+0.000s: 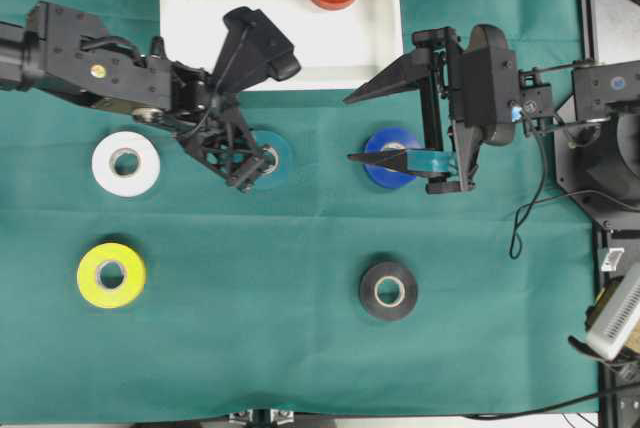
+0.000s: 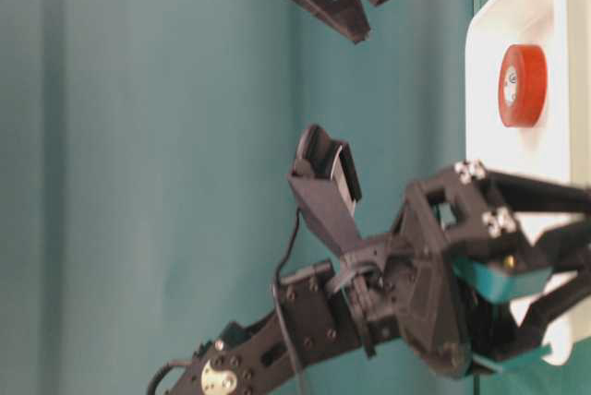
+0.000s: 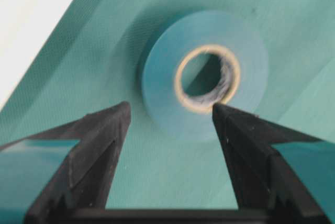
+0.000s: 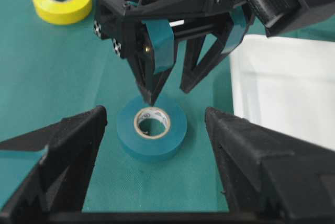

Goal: Put the tape alternately from left to right into the white case.
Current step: 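Move the left gripper over the teal tape roll, then lower the left gripper and grasp the teal roll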

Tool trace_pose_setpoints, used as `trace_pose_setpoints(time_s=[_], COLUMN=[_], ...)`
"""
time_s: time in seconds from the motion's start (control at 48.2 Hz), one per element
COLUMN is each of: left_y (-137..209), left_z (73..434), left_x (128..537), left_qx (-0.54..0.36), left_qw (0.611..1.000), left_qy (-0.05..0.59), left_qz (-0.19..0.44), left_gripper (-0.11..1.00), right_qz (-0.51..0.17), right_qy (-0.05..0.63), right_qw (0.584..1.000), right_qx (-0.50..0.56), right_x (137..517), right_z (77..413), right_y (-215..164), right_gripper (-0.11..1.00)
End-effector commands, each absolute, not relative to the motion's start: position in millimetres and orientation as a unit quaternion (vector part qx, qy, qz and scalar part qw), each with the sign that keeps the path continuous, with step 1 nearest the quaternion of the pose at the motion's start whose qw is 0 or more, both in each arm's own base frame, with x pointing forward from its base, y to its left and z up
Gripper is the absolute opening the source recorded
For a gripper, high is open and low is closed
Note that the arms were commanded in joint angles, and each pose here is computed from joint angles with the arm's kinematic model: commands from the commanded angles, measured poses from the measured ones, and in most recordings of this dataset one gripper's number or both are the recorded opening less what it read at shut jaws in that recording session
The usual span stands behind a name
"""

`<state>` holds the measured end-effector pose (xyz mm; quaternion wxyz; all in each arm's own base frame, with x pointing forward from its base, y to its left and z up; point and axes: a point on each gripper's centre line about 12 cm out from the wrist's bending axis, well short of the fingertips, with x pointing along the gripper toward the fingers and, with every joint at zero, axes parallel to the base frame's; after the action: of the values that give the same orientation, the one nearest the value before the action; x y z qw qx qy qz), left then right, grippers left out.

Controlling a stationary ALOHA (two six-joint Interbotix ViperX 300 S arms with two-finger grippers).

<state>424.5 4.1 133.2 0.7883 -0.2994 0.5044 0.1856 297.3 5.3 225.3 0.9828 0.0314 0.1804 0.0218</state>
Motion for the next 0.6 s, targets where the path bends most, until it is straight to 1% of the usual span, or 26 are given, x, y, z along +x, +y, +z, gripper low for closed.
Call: trace_pose_setpoints(time_s=[0.0, 0.249, 0.581], left_y=[6.3, 10.7, 11.0], left_z=[145.7, 134.7, 126.4], left_x=[434.3, 434.3, 441.9], left_qx=[-0.305, -0.306, -0.304], left_qw=[0.796, 0.774, 0.771], left_qy=[0.490, 0.517, 0.522], left_qz=[0.184, 0.201, 0.202], left_gripper=[0.97, 0.97, 0.97], right_qz=[0.023, 0.024, 0.024], right_qy=[0.163, 0.165, 0.166], right_qw=[0.986, 0.986, 0.985], right_qx=[0.030, 0.029, 0.029], right_x=[297.3, 296.2, 295.1], right_z=[235.3, 233.3, 231.4], right_y=[5.1, 5.3, 5.4], right_gripper=[0.81, 0.81, 0.81])
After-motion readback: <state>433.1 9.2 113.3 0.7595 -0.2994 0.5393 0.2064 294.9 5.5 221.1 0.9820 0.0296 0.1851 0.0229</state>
